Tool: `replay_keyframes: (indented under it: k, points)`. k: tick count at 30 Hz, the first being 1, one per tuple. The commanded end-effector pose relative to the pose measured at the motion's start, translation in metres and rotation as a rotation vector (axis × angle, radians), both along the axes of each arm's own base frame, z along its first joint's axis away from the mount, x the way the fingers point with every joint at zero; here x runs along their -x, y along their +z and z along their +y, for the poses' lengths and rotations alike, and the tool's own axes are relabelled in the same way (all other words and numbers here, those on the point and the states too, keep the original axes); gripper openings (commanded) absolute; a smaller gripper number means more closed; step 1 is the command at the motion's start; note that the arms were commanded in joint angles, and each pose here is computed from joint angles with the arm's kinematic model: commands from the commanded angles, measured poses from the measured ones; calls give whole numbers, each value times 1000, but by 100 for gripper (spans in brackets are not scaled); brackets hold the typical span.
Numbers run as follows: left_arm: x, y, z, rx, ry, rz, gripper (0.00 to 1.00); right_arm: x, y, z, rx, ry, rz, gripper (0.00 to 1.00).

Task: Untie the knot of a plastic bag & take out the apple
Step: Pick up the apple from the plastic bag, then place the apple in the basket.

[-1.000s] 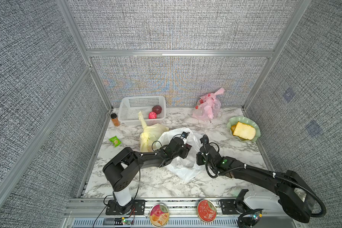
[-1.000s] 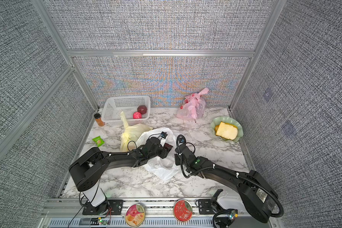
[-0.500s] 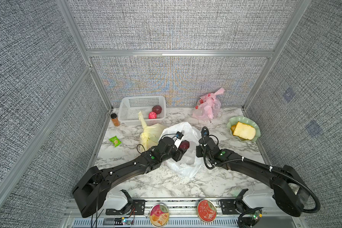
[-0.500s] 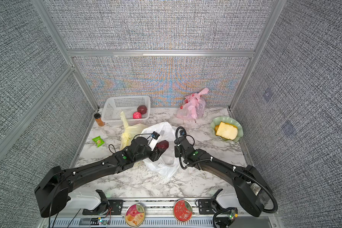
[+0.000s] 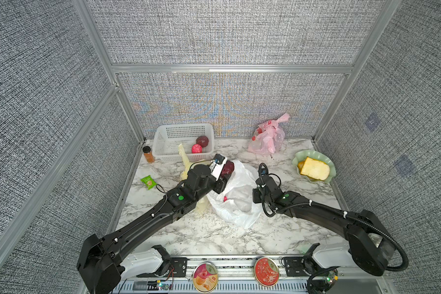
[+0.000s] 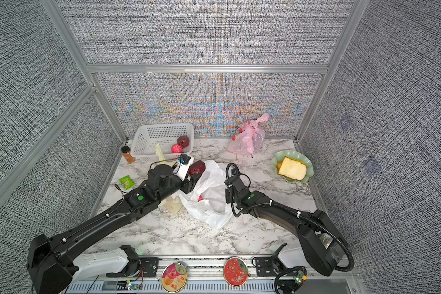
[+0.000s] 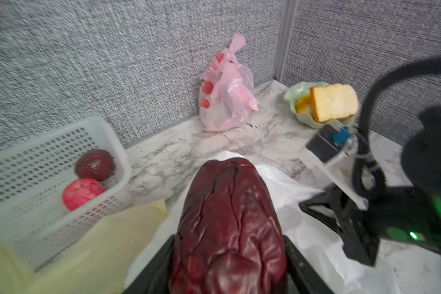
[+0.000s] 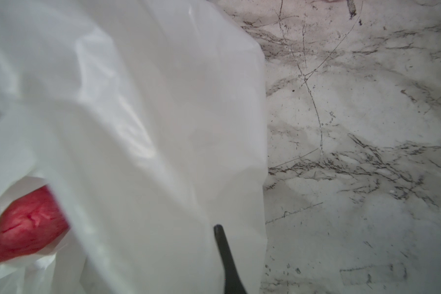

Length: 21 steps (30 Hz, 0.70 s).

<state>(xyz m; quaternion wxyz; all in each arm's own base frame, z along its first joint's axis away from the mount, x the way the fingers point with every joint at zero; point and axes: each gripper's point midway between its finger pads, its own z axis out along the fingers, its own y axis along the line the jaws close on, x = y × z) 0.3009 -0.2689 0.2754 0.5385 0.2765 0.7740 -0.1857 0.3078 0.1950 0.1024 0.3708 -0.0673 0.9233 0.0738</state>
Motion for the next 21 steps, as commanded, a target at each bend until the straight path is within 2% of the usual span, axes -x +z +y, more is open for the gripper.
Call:
replay_keyframes:
  k: [1, 5, 9, 15, 18, 21]
  points:
    - [-27, 7, 17, -57, 65, -7, 61, 0, 1, 4, -19, 22, -9, 0]
    - [-69, 11, 36, -47, 119, 4, 62, 1, -2, -1, 2, 16, 0, 0]
    - [-110, 1, 54, -9, 147, 55, 62, 5, -2, -6, -8, 2, -2, 0]
    - [-178, -38, 100, 96, 245, 196, 63, 8, -1, -14, 0, -12, -13, 0]
    - [-204, -55, 118, 137, 284, 222, 63, 7, 0, -17, 4, -19, -22, 0]
    - [-232, -74, 134, 129, 341, 248, 63, 9, 1, -20, 9, -23, -22, 0]
